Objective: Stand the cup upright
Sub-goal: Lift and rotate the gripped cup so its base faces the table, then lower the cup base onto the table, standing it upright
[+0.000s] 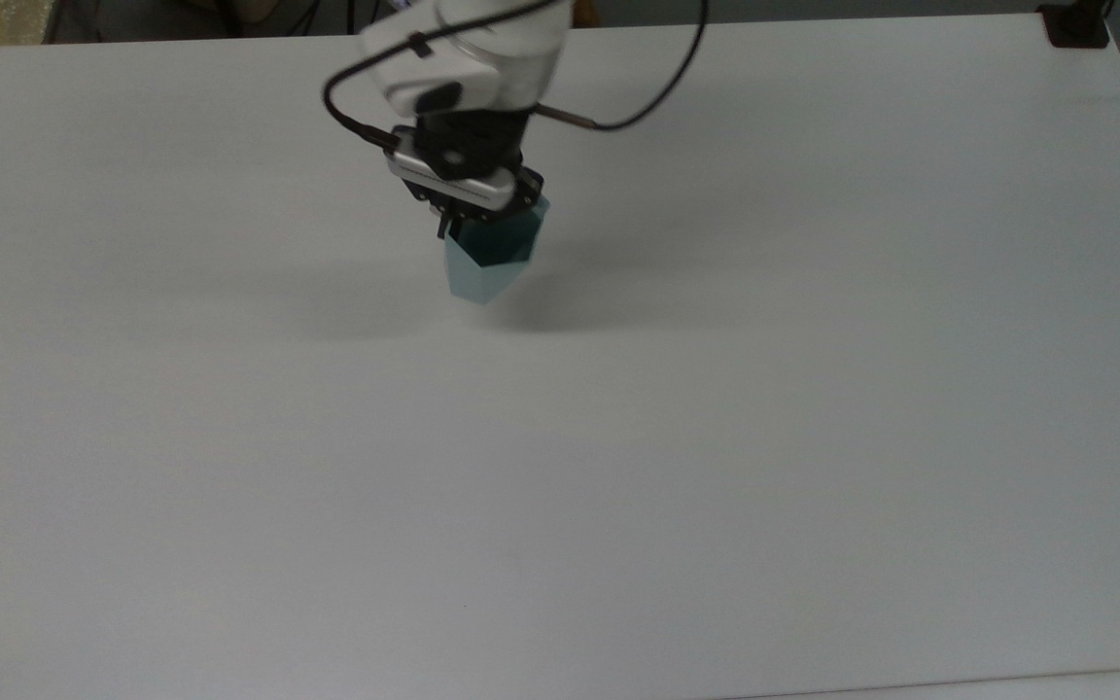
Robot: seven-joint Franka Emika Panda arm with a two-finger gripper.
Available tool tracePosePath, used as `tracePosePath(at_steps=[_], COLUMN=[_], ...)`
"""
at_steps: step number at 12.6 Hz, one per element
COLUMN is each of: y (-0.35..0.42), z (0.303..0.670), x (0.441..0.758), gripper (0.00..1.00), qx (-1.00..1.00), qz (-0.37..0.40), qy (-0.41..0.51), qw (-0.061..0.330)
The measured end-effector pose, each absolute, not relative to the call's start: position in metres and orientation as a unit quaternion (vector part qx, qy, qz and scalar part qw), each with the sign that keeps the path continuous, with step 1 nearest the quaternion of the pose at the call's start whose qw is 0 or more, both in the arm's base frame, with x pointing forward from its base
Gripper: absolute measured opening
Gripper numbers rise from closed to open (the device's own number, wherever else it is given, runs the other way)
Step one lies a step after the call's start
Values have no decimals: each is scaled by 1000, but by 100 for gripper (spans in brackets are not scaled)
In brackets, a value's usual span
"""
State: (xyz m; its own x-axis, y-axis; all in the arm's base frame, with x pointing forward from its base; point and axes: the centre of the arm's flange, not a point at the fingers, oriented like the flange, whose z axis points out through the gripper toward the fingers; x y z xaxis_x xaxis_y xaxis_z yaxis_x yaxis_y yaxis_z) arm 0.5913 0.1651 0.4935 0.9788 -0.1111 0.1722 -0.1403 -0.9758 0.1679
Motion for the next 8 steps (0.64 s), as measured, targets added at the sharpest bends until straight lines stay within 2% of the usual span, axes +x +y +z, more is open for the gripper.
tracePosePath(at_steps=[2,4,6,8], y=[106,58,20,19], z=[489,478,461,440], x=[571,557,542,536], gripper=[4,4,4,4], qx=[994,993,993,992], qz=[74,74,70,76], qy=[-76,-87,-94,-93], qw=[24,-13,-31,-32])
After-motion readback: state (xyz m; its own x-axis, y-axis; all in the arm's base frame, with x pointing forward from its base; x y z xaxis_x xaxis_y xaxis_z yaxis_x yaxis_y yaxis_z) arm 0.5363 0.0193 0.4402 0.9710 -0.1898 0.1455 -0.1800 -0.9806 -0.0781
